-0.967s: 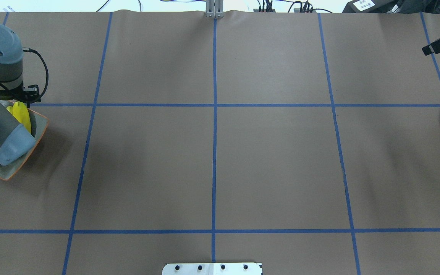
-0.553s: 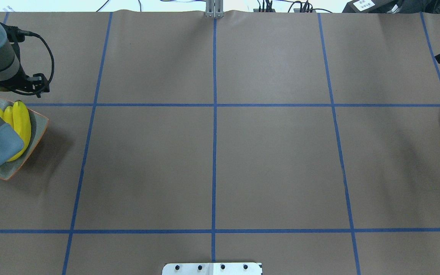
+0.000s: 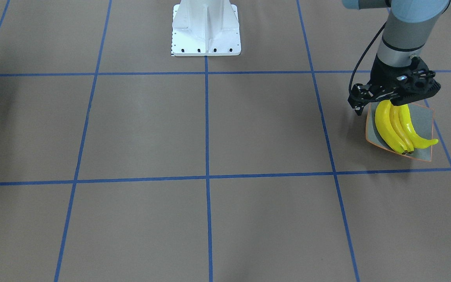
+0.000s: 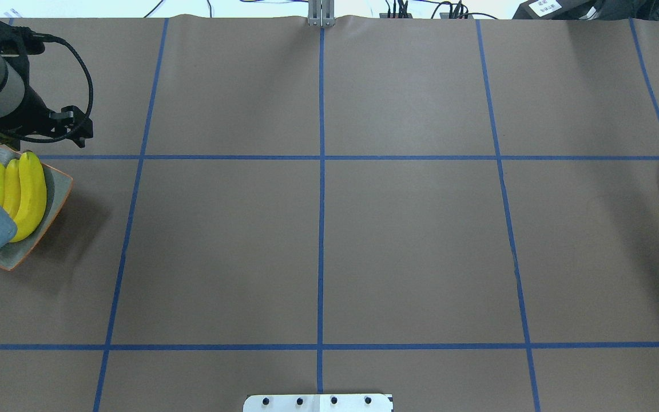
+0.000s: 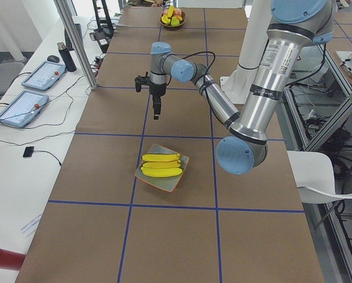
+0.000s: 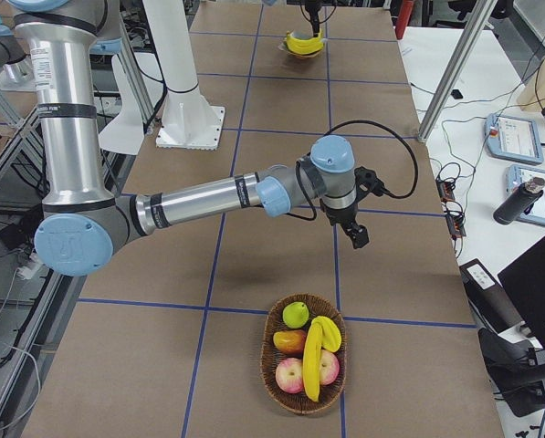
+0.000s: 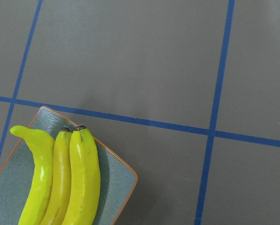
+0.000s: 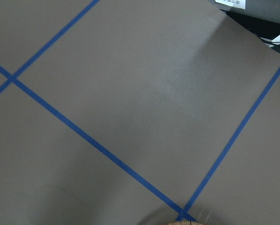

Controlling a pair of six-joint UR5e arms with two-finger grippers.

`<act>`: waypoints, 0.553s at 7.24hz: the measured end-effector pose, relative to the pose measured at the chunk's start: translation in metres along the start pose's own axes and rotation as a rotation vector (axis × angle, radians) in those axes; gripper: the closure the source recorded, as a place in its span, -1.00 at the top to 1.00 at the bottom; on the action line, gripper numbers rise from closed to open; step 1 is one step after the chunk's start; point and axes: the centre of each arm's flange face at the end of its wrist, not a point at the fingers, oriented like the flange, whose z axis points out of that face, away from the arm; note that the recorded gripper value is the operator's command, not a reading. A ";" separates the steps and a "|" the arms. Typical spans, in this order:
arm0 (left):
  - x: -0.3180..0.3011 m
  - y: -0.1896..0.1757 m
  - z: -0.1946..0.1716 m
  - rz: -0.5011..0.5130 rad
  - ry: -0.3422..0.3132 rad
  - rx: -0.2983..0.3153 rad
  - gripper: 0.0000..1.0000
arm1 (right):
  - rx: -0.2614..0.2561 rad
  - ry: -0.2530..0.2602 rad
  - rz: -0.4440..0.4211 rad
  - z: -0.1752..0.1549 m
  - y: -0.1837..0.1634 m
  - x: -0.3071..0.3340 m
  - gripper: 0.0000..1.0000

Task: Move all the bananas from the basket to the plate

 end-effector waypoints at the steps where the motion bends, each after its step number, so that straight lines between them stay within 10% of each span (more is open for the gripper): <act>1: 0.002 0.002 -0.007 0.003 0.014 0.006 0.99 | -0.029 -0.004 -0.063 0.011 0.025 0.017 1.00; 4: 0.003 0.006 -0.018 0.004 0.034 0.018 0.99 | -0.064 -0.002 -0.213 0.067 0.100 0.054 1.00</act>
